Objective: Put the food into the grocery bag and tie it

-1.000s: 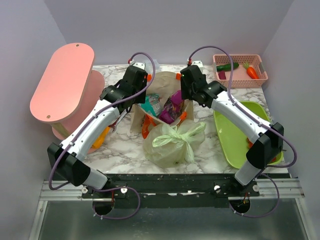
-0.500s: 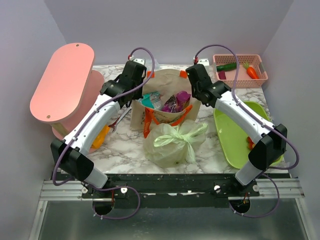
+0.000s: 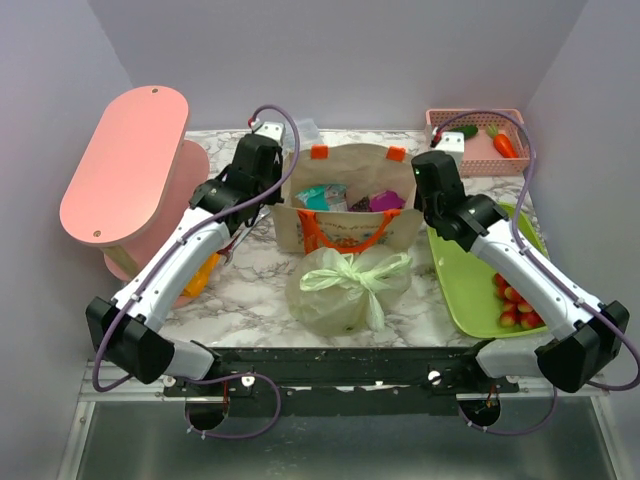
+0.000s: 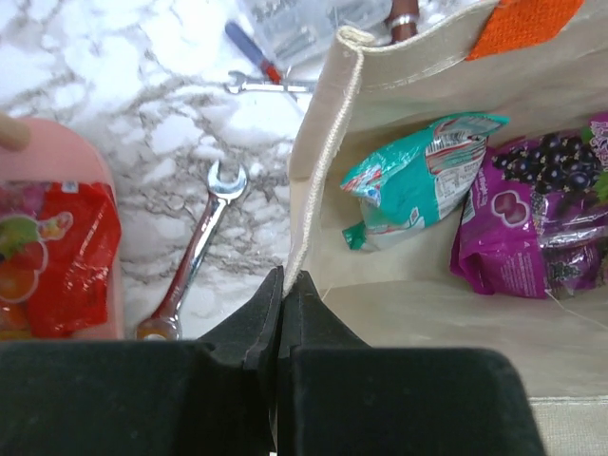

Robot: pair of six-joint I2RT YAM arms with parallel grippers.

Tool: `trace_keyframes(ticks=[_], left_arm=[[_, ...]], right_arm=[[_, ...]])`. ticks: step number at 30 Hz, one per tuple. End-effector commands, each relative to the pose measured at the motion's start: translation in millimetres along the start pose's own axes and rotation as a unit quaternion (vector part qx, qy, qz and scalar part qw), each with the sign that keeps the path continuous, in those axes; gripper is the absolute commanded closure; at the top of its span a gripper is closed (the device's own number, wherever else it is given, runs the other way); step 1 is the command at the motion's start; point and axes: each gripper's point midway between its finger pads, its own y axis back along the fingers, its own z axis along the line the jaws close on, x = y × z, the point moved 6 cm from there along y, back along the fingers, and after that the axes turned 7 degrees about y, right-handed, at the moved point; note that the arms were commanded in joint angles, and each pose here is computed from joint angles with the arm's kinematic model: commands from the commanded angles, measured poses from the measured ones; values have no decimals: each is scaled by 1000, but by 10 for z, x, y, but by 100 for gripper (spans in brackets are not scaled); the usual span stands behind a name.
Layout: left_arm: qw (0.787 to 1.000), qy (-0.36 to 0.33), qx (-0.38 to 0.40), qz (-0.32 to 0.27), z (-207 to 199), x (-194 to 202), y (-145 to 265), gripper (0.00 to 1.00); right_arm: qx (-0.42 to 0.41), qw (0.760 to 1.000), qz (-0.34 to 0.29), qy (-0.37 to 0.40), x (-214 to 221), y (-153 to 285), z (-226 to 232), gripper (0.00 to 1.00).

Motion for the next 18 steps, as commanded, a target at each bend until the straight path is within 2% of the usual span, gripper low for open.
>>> trace_keyframes(ticks=[1, 5, 11, 16, 18], left_arm=[[999, 29, -8, -16, 124, 205, -43, 100], [999, 39, 0, 5, 140, 453, -89, 100], [999, 45, 12, 7, 131, 490, -42, 100], [999, 44, 21, 3, 124, 469, 17, 92], [999, 42, 23, 3, 137, 487, 44, 86]], right_arm=[[0, 999, 37, -20, 383, -103, 35, 99], [-7, 998, 57, -16, 537, -111, 48, 99], [-35, 998, 57, 1, 432, -23, 48, 98], [-103, 994, 47, 9, 231, 194, 68, 74], [-121, 992, 33, 10, 116, 308, 29, 58]])
